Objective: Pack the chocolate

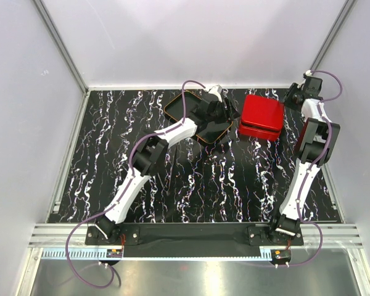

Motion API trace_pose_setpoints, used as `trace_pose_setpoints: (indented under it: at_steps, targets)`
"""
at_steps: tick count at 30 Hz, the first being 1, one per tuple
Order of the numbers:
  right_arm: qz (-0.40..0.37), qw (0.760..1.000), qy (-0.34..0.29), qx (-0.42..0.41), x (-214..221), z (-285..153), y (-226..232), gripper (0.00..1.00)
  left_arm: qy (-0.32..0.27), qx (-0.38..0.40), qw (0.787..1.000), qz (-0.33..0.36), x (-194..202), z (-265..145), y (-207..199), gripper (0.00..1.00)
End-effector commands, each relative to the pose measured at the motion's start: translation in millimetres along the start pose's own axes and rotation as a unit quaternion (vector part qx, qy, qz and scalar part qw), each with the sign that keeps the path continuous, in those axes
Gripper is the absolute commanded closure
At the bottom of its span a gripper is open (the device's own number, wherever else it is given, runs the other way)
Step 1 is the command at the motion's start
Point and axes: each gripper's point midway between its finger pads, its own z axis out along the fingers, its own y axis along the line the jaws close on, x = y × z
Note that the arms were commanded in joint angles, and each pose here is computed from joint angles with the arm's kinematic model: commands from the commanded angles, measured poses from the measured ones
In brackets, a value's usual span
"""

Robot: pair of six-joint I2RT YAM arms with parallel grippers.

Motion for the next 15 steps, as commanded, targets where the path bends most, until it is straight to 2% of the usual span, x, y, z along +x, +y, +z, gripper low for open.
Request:
trace_pose_setpoints:
  at_steps: [1,7,15]
  targets:
    - [-0.034,0.999,-0.017,-0.035,-10,-17,17,0.6,-0.049,0.043,0.998,0.01,-32,0,-31,0.32]
    - [-0.061,0.997,-0.023,-0.042,-7,-23,17,0.62,-0.046,0.053,0.997,0.012,-30,0,-36,0.3]
    - [-0.063,0.993,-0.045,-0.084,-14,-37,19,0.58,-0.047,0.063,0.997,0.016,-27,1,-43,0.29]
